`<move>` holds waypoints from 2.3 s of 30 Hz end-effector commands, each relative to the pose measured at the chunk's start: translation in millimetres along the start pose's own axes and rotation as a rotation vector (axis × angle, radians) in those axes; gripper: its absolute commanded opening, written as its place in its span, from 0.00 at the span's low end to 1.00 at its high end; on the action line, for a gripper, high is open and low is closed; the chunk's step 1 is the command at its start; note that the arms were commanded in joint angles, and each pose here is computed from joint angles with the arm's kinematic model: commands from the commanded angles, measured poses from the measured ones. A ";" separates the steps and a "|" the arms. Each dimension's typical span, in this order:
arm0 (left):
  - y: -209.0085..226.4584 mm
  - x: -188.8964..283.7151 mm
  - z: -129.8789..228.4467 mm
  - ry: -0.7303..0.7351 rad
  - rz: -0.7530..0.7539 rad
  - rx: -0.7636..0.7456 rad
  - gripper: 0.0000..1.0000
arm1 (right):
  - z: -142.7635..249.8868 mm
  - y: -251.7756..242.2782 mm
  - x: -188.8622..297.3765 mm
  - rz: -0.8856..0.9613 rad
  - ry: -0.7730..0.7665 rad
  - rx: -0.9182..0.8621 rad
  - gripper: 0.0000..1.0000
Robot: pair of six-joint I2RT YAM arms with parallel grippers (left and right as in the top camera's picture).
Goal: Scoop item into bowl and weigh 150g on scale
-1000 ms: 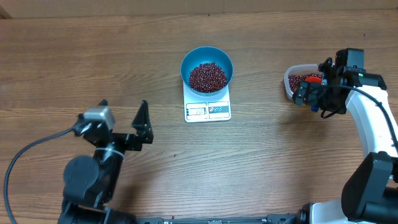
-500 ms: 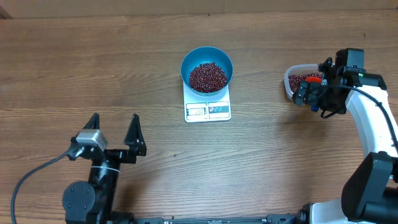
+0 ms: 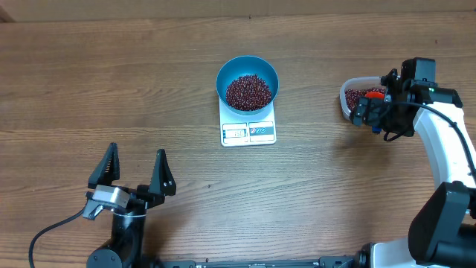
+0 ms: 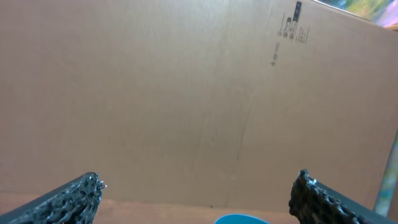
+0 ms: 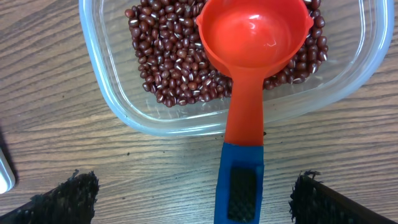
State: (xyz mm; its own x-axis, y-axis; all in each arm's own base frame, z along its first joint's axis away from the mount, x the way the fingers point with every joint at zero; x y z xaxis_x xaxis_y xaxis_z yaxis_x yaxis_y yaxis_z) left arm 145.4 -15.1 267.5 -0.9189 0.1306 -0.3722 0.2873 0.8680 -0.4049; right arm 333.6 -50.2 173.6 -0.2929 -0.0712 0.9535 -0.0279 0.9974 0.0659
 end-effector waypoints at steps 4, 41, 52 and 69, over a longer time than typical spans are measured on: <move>9.2 2.7 17.6 -0.016 0.016 -0.018 1.00 | -7.8 -2.2 4.9 0.011 -0.025 0.009 1.00; 73.2 24.1 79.1 0.333 -0.359 -0.078 1.00 | -7.8 -2.2 4.9 0.011 -0.025 0.009 1.00; 73.1 24.1 79.0 0.333 -0.359 -0.079 1.00 | -7.8 -2.2 4.9 0.011 -0.025 0.009 1.00; 64.5 22.3 84.0 0.359 -0.304 -0.070 1.00 | -7.8 -2.2 4.9 0.011 -0.025 0.009 1.00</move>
State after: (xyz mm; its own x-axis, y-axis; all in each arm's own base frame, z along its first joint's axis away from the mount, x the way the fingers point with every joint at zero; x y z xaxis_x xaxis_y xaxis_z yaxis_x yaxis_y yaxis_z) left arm 166.6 4.2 162.9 -0.9970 0.0071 0.0774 -0.0228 0.9252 -0.3789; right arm 333.6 -50.2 173.6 -0.2932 -0.0707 0.9534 -0.0285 0.9975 0.0652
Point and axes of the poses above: each gripper's point midway between its finger pads, its own x axis back along the fingers, its own y axis along the line the jaws close on, z = x × y, the point moved 8 cm from there along x, back along the fingers, and after that the axes turned 13 degrees about x, right-handed, at the moved point
